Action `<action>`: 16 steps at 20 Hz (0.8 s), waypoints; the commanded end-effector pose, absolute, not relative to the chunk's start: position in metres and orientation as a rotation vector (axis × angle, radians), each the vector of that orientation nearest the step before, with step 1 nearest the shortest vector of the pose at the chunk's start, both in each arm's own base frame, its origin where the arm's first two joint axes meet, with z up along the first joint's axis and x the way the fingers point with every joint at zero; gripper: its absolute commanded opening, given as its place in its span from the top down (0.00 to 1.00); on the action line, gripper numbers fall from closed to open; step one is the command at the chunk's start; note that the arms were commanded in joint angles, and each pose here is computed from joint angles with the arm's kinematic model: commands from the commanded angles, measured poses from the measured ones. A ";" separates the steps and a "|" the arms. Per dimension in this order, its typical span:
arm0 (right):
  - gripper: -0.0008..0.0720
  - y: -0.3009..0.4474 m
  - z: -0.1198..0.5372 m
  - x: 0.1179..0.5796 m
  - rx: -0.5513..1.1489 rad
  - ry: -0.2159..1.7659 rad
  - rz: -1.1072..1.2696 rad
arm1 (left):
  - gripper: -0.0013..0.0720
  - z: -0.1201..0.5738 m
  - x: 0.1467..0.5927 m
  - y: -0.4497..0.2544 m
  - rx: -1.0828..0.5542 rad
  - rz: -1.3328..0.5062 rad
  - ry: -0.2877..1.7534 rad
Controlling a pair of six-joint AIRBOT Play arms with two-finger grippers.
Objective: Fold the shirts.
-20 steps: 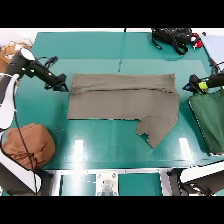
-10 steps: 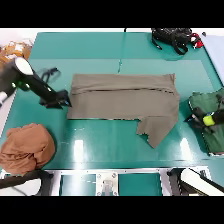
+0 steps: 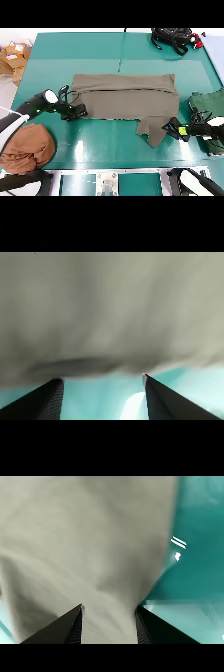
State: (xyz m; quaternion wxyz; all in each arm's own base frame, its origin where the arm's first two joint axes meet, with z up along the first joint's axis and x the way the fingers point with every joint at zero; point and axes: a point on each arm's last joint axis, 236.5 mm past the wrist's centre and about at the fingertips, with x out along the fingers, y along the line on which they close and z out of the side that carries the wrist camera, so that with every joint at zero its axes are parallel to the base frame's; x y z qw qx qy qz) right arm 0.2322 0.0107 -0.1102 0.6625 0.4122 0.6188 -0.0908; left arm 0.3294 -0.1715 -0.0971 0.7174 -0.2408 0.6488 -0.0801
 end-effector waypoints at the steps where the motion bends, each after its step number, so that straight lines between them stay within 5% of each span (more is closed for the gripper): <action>1: 0.46 0.021 -0.119 0.245 0.944 1.363 -0.198 | 0.40 -0.115 0.349 -0.179 -0.608 -0.132 1.364; 3: 0.84 0.021 -0.118 0.246 0.913 1.360 -0.170 | 0.87 -0.109 0.354 -0.179 -0.575 -0.161 1.354; 4: 0.92 0.020 -0.116 0.247 0.898 1.356 -0.157 | 0.95 -0.103 0.355 -0.179 -0.531 -0.188 1.359; 10: 0.97 -0.004 -0.096 0.222 0.709 1.471 -0.176 | 0.96 -0.069 0.312 -0.118 -0.100 -0.159 1.537; 16: 0.97 -0.017 -0.062 0.193 0.619 1.498 -0.240 | 0.95 -0.061 0.270 -0.098 0.016 -0.164 1.696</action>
